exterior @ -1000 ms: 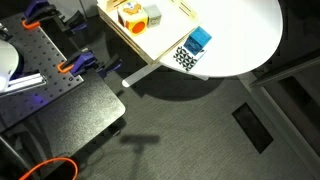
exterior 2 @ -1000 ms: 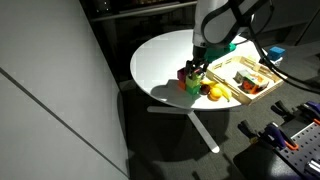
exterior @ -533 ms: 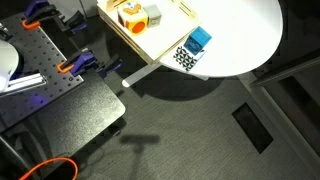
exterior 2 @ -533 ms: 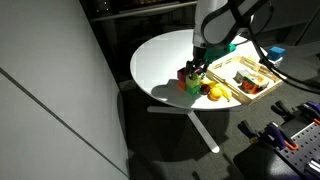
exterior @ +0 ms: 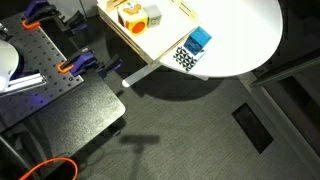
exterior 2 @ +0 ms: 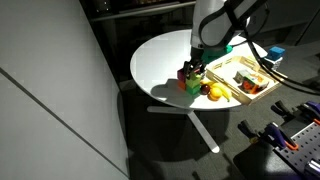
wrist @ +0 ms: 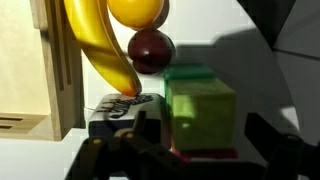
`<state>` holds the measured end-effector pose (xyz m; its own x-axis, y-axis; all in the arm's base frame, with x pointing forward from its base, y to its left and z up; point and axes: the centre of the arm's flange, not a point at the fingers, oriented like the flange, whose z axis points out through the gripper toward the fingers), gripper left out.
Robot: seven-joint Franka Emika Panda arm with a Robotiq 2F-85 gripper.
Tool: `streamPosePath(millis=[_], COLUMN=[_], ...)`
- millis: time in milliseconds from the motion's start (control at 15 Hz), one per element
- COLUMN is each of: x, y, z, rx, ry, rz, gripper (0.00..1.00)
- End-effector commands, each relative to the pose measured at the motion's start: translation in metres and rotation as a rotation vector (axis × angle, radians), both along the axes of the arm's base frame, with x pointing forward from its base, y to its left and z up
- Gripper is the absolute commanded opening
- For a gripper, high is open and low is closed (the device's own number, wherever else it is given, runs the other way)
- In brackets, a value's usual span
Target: Pick up the light green block and put it in the wooden tray
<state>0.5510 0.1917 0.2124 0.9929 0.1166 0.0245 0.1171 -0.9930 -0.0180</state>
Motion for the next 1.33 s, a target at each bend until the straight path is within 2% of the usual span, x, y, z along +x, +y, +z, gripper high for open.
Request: streamPosePath(millis=[0,67,133,267,533,600,933,1267], x=[0.012,0.012,0.012,0.014,0.02,0.021,0.021,0.016], y=[0.009,0.01,0.011,0.011,0.007,0.006,-0.01,-0.055], z=[-0.011,-0.014,-0.017,-0.018,-0.002,0.004,0.03,0.048], rx=[0.009,0.009,0.008,-0.001,-0.001,-0.001,-0.019,-0.064], ry=[-0.002,0.002,0.005,0.007,-0.012,-0.019,-0.025,0.038], rz=[0.016,0.018,0.02,0.02,0.008,0.003,-0.025,-0.097], gripper=[1.0,0.96,0.74,0.7,0.35,0.31,0.26,0.25])
